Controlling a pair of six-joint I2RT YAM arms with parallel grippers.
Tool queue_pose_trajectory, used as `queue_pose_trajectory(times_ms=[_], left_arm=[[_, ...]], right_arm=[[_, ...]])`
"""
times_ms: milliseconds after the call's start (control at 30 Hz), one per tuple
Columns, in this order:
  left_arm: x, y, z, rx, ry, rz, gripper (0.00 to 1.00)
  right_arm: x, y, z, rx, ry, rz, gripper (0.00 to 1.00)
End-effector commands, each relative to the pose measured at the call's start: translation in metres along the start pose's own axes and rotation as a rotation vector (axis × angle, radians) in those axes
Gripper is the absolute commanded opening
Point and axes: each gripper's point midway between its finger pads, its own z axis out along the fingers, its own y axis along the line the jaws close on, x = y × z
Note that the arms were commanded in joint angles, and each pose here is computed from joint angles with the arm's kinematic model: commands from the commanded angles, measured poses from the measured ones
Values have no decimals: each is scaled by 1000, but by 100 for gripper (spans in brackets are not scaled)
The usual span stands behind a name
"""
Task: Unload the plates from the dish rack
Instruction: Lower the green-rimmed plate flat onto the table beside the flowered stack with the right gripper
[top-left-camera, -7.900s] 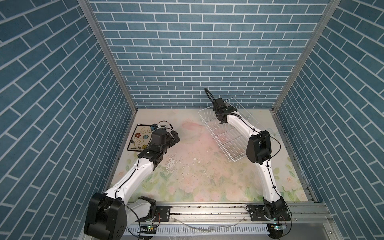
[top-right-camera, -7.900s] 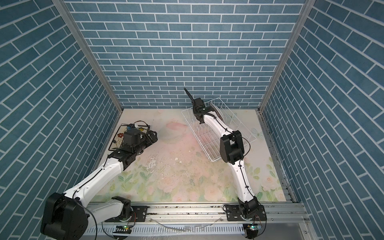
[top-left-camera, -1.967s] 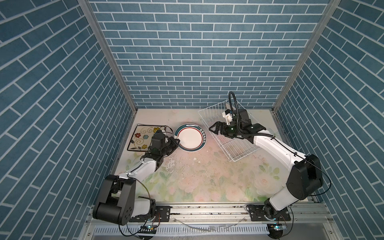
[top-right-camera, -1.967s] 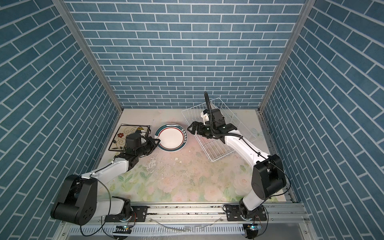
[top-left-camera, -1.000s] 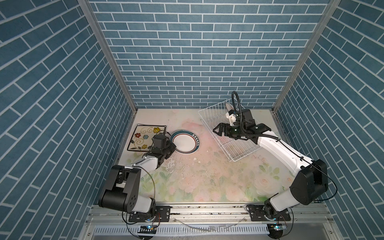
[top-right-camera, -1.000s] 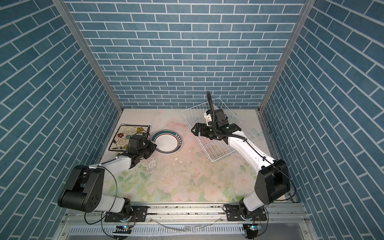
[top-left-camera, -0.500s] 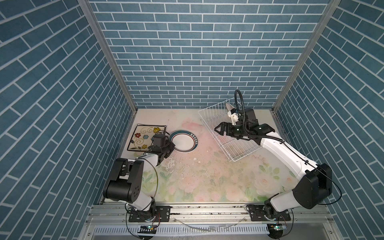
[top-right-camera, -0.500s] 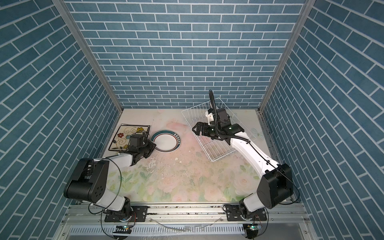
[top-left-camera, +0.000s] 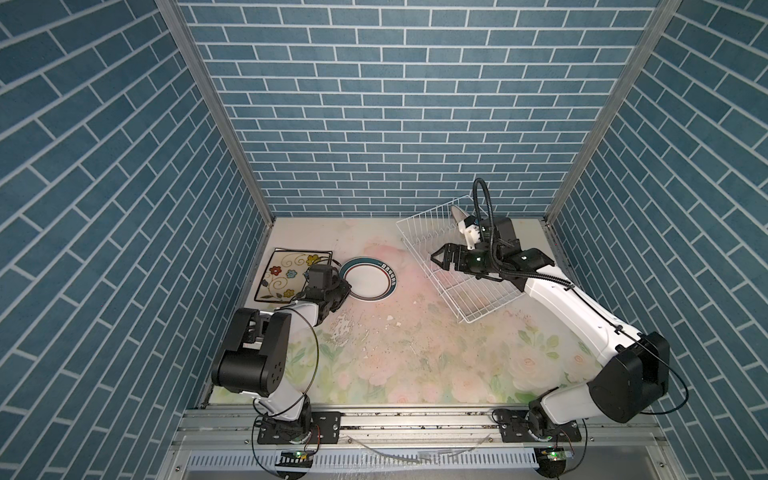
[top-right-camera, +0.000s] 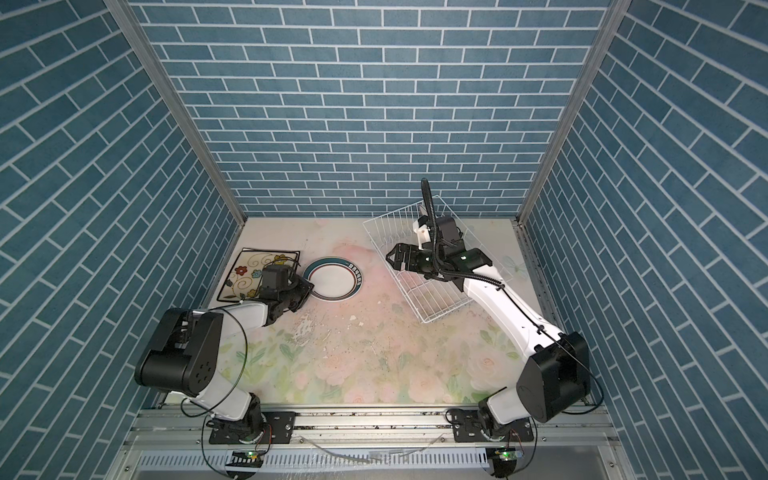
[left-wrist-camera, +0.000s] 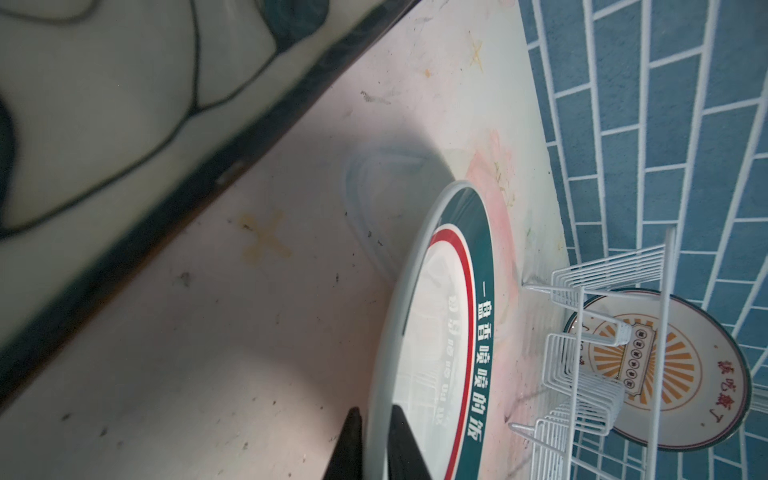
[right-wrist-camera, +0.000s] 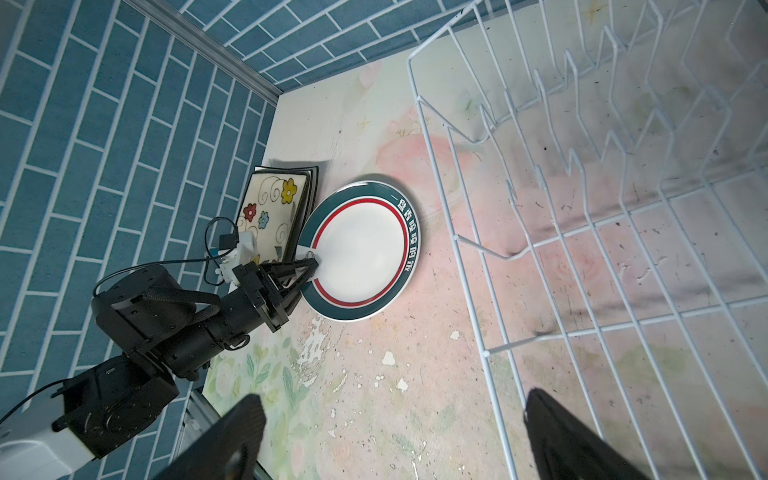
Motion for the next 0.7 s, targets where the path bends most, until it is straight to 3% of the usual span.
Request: queue_pose_trajectory(times_ms=[0, 67, 100, 433, 567, 667], left_arm=[[-6, -10, 1, 30, -9, 0, 28], [-6, -11, 1, 31, -2, -1, 47], [-5, -11, 2, 29, 1, -1, 51], [-7, -5, 0, -34, 3, -1, 84], [-8, -3, -4, -54, -3, 1, 91], [-9, -4, -8, -67, -3, 8, 93]], right_arm=[[6, -7, -7, 24, 0, -24, 99], [6, -9, -8, 27, -1, -22, 98], [6, -8, -8, 27, -2, -22, 98], [6, -17, -10, 72, -9, -19, 98], [3, -27, -13, 129, -36, -18, 98], [-4, -49, -20, 249, -81, -11, 98]])
